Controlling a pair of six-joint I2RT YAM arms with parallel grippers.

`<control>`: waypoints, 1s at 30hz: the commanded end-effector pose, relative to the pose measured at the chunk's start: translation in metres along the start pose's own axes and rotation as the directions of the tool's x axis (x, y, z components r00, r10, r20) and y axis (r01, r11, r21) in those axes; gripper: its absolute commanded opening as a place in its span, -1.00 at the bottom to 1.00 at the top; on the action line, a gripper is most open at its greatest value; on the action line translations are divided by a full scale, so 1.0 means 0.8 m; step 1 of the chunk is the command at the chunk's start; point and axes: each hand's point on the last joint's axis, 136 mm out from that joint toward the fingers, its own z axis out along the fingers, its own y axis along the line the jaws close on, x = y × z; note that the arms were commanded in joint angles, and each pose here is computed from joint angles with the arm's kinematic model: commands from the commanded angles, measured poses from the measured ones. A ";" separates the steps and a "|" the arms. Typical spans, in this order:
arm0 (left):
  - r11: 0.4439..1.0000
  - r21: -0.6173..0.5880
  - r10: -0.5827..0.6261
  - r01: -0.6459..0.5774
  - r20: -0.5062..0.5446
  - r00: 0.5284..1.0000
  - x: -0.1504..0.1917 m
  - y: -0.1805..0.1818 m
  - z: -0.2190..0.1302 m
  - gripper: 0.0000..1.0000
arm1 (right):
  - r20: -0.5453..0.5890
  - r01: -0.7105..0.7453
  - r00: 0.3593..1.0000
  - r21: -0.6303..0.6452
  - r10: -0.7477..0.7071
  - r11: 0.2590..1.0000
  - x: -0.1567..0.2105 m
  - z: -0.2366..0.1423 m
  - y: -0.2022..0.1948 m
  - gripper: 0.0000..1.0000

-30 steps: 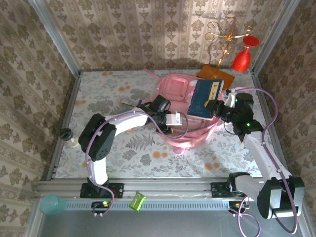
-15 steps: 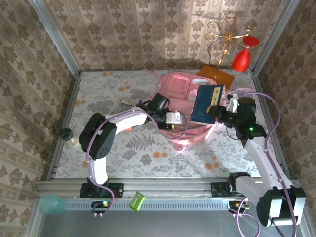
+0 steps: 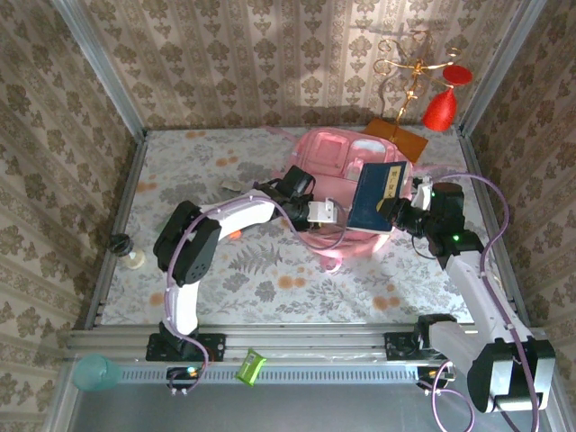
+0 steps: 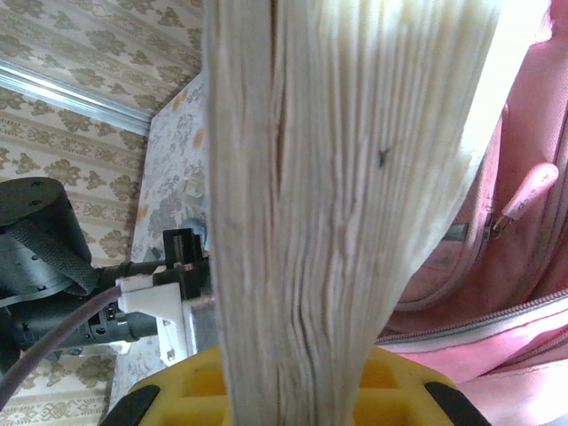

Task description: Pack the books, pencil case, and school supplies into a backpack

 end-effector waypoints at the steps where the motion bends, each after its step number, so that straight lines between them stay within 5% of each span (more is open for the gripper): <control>1: 0.998 -0.056 0.017 -0.017 0.005 1.000 -0.007 0.015 -0.001 -1.00 | 0.021 0.032 0.999 -0.016 -0.031 0.999 -0.001 -0.008 0.004 -1.00; 8: 0.979 -0.164 -0.093 0.120 0.160 0.983 -0.040 0.034 -0.055 -1.00 | -0.003 0.030 1.000 0.004 -0.030 1.000 0.014 -0.016 -0.002 -1.00; 16: 0.957 -0.098 -0.242 0.272 0.244 0.939 -0.035 -0.043 -0.104 -1.00 | -0.063 -0.006 0.998 0.029 0.008 1.000 0.033 -0.003 -0.023 -1.00; 20: 0.935 -0.227 -0.221 0.271 0.223 0.949 -0.013 -0.039 -0.113 -1.00 | -0.085 -0.001 0.996 0.013 0.002 1.000 0.031 0.002 -0.018 -1.00; 24: 0.952 -0.246 -0.157 0.184 0.126 0.980 0.005 -0.003 -0.103 -0.27 | -0.076 0.008 0.997 0.009 -0.008 1.000 0.027 0.002 -0.016 -1.00; 30: 0.981 -0.193 0.006 -0.008 -0.010 1.000 0.018 0.033 -0.065 -0.03 | -0.079 0.008 0.997 0.013 -0.007 1.000 0.031 0.001 -0.019 -1.00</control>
